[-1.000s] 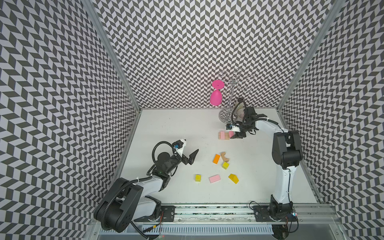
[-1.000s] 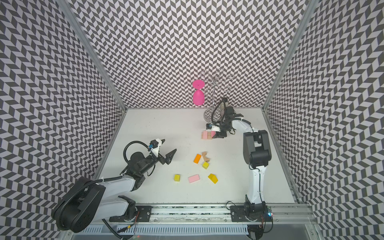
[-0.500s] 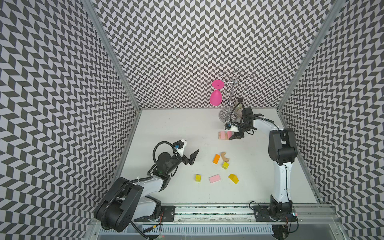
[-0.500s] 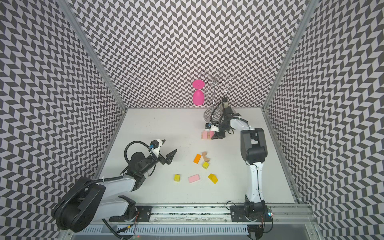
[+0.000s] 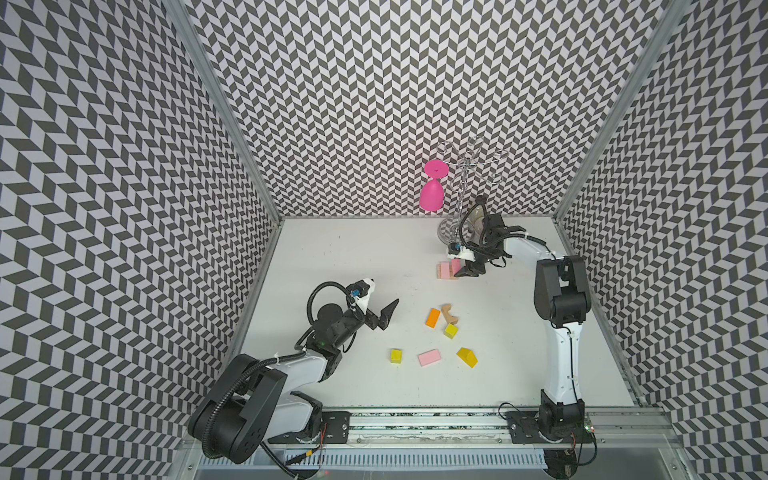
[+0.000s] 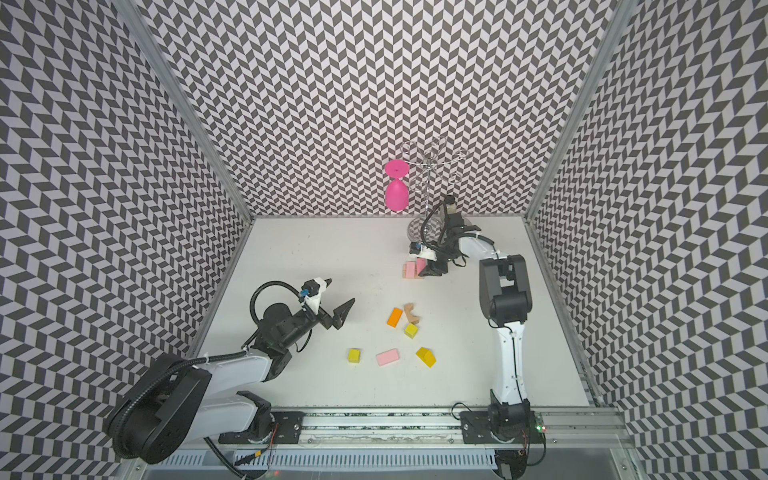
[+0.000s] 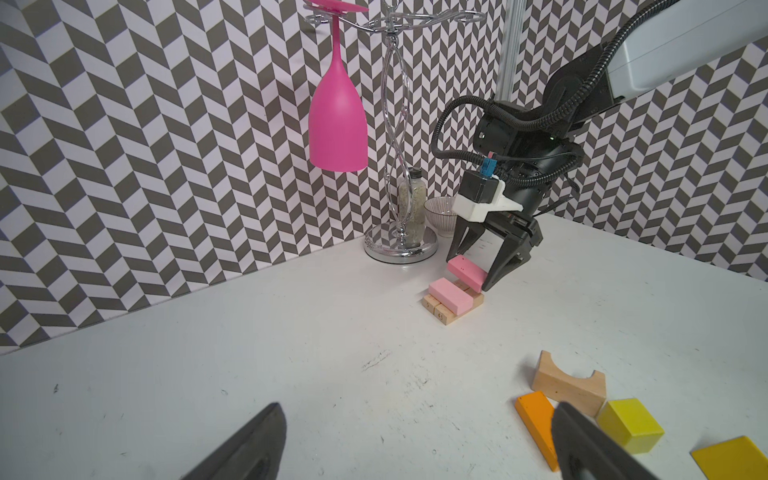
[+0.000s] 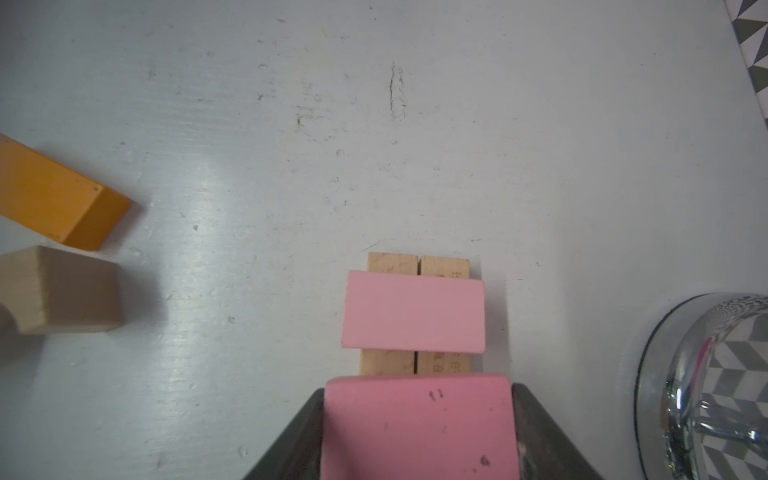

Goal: Build the wood block tower
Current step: 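Lower the held pink block onto the wood blocks beside the first pink block, then open the right gripper and raise it while the left gripper lifts, then bring both grippers down to the stack from opposite sides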

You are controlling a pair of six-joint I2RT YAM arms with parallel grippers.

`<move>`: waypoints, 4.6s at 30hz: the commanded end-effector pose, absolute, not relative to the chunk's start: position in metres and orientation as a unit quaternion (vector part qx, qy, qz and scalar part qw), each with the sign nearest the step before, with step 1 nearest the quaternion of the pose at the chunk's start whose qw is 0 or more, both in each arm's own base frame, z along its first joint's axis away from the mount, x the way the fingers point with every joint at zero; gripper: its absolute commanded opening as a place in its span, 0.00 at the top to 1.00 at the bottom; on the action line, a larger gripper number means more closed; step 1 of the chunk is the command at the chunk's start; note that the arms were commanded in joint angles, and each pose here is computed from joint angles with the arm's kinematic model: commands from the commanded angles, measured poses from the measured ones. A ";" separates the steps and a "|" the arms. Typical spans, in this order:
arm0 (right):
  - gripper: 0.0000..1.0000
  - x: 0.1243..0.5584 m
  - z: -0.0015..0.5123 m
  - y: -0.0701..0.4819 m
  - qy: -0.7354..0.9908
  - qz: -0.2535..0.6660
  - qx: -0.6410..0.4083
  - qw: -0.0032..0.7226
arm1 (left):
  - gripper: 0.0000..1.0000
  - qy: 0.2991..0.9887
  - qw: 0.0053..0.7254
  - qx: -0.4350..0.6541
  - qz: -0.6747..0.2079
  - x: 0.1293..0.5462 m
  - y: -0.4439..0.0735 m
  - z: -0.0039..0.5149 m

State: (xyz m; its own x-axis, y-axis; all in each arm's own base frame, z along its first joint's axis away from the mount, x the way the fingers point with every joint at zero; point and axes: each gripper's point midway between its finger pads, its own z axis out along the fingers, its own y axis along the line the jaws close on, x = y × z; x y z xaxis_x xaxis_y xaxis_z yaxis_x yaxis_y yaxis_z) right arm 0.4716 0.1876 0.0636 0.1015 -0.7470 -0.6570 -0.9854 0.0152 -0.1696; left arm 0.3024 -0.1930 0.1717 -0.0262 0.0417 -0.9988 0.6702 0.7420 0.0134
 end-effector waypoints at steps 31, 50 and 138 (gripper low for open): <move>0.59 0.475 0.050 0.203 0.657 0.233 -0.651 0.301 | 0.00 0.671 0.648 0.271 -0.239 0.306 -0.199 0.176; 0.00 0.475 0.047 0.201 0.666 0.226 -0.649 0.291 | 0.00 0.672 0.646 0.274 -0.237 0.306 -0.200 0.174; 0.39 0.488 0.043 0.134 0.896 0.126 0.105 0.412 | 0.25 0.901 0.388 0.120 -0.155 0.471 -0.334 0.056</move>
